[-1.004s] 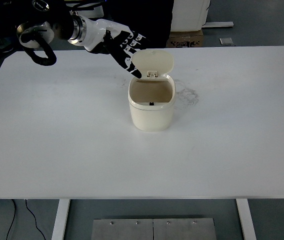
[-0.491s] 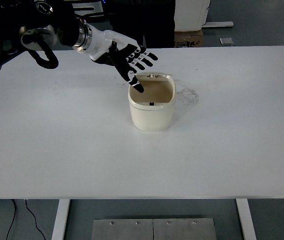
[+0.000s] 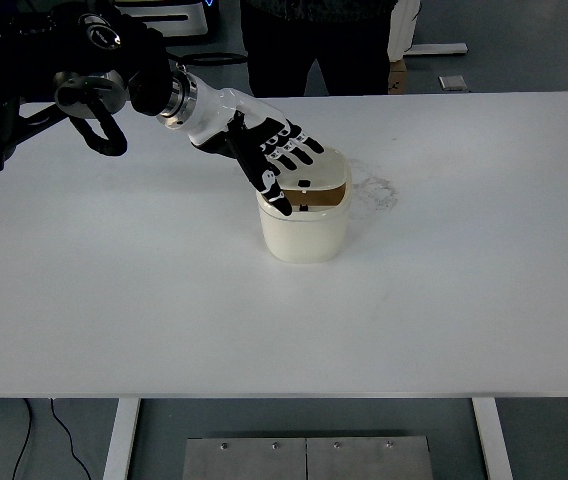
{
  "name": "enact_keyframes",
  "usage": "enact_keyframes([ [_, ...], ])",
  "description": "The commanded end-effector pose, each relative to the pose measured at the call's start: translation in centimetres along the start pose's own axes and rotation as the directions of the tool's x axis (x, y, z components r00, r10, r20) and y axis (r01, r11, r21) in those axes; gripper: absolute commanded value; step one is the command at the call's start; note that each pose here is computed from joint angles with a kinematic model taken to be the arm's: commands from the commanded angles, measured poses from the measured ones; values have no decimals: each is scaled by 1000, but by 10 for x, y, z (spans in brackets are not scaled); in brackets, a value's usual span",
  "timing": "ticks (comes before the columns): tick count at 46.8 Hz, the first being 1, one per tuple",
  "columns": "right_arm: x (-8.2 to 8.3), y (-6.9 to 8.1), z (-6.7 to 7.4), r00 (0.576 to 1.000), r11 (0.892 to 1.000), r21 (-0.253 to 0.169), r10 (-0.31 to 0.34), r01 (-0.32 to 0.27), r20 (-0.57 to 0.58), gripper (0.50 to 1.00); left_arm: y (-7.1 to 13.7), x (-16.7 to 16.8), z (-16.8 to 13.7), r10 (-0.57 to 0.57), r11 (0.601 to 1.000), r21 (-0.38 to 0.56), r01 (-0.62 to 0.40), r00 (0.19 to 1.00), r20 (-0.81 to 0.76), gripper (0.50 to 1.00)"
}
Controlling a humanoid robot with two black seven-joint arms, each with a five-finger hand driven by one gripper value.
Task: Close trash bin
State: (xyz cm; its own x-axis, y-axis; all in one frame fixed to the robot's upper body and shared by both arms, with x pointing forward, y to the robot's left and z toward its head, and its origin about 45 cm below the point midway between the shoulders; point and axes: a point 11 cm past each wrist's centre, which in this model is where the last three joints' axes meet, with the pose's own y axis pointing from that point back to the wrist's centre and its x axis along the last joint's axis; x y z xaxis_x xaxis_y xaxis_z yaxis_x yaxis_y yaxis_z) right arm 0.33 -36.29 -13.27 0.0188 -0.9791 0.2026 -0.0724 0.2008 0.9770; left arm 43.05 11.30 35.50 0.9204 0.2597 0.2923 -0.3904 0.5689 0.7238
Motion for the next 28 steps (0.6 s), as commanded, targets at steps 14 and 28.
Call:
enact_keyframes([
  [14, 0, 0, 0, 1000, 1000, 0, 0, 0, 0, 991, -10, -8, -10, -29, 999, 20, 29, 999, -14, 1000],
  [28, 0, 0, 0, 1000, 1000, 0, 0, 0, 0, 989, -12, -10, -13, -36, 999, 23, 37, 999, -21, 1000],
])
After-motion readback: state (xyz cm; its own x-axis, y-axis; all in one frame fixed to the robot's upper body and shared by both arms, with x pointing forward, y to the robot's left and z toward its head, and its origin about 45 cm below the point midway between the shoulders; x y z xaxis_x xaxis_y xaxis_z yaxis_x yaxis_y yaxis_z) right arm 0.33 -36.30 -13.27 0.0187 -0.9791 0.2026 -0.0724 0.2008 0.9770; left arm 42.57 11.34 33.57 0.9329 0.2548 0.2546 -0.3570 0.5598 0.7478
